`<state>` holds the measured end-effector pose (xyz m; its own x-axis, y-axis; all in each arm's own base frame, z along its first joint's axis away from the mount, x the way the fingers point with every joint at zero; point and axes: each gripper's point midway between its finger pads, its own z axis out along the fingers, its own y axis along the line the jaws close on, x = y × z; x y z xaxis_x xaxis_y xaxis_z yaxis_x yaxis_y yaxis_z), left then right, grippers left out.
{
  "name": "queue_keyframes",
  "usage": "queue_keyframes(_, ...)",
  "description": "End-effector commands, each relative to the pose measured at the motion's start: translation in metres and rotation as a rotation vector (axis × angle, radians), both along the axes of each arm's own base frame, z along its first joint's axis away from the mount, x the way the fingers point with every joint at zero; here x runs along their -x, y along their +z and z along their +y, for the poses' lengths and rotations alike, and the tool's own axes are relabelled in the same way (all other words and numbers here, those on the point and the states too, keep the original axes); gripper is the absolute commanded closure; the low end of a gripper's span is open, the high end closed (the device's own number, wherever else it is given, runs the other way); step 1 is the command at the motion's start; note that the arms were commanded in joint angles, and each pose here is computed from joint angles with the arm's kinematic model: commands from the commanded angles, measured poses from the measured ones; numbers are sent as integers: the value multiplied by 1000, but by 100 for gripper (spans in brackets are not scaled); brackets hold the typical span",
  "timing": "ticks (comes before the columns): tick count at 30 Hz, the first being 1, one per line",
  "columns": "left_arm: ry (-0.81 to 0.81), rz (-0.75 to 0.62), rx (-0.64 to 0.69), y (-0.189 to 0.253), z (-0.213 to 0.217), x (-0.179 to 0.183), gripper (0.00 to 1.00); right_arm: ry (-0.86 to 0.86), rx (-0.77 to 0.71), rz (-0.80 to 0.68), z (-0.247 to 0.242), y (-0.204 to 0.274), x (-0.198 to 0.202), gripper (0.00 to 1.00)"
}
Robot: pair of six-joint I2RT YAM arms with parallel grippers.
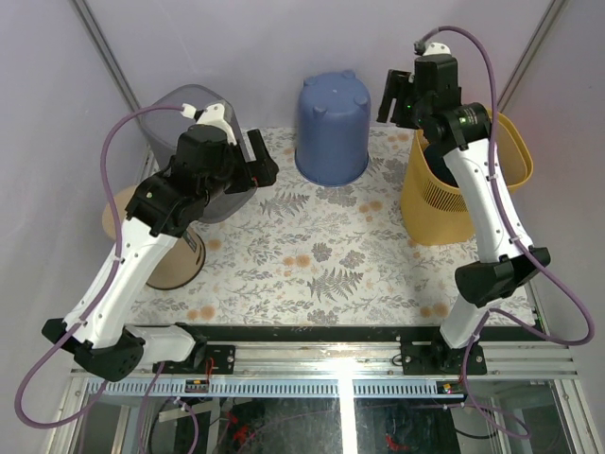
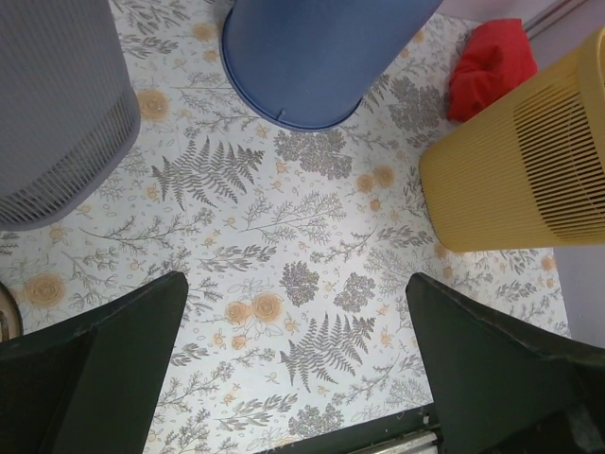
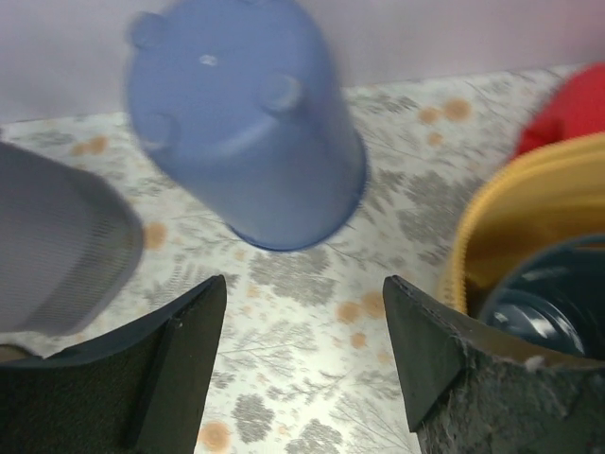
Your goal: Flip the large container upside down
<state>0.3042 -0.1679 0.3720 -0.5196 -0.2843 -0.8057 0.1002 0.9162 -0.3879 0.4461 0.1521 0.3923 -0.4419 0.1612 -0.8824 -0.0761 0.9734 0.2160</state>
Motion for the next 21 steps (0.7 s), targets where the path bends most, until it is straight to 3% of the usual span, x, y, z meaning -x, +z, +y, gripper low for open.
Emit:
queue_keyframes(1,-59,-54,13,7,-12,-10,0,-151,81,51,-58,-9,16,26)
queue_keyframes(9,-97,-26,16,-6,-20,-18,0,-270,84,116,-111,-28,26,26)
queue_keyframes(21,-116,-3,36,-15,-20,-24,0,-298,63,222,-137,-71,22,29)
